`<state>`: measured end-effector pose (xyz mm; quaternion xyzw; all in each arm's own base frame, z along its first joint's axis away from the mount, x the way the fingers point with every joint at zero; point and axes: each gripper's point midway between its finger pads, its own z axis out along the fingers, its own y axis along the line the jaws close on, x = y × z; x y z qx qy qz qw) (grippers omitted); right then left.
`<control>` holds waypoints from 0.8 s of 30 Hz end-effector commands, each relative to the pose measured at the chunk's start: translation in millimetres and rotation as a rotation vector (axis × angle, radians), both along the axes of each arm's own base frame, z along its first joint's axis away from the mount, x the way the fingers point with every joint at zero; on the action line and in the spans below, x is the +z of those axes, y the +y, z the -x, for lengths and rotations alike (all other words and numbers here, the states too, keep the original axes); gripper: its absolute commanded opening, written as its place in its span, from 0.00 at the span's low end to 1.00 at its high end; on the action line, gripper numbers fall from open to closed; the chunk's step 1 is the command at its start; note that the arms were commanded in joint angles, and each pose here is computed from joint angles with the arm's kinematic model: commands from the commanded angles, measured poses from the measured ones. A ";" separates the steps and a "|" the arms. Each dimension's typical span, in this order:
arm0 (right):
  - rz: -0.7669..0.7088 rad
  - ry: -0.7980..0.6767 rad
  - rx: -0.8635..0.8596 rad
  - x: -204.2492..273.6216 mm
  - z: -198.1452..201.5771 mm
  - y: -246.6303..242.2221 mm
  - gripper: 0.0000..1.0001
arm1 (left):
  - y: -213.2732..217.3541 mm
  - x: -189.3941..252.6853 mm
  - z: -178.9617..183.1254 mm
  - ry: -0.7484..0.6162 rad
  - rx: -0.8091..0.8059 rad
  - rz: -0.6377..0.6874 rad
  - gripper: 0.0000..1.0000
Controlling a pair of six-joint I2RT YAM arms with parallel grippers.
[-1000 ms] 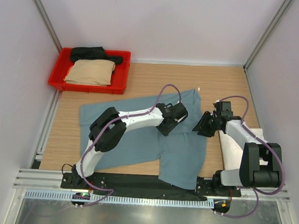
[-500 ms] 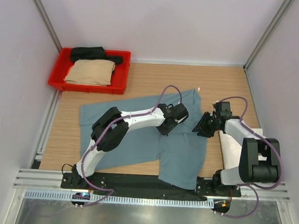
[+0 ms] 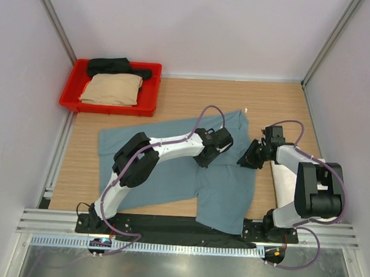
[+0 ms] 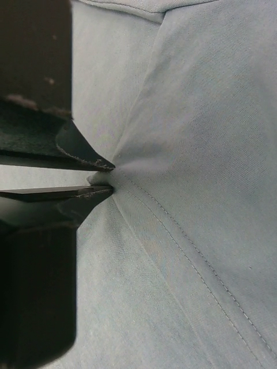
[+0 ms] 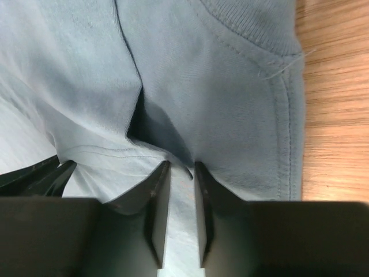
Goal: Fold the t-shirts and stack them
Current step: Fold the tshirt
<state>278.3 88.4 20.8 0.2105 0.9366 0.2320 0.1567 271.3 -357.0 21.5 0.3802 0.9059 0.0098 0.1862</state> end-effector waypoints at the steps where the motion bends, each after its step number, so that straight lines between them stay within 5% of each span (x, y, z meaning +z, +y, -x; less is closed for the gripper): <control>1: -0.034 -0.052 0.008 14.1 -16.4 4.8 0.25 | -7.8 23.7 -2.9 -0.032 0.003 0.050 0.16; 9: -0.101 -0.084 0.000 48.4 -15.6 14.4 0.01 | -8.5 28.9 -3.6 -0.042 -0.001 0.062 0.10; 24: -0.163 -0.119 0.005 86.9 -26.7 23.0 0.01 | -8.0 31.2 -4.1 -0.045 -0.007 0.064 0.13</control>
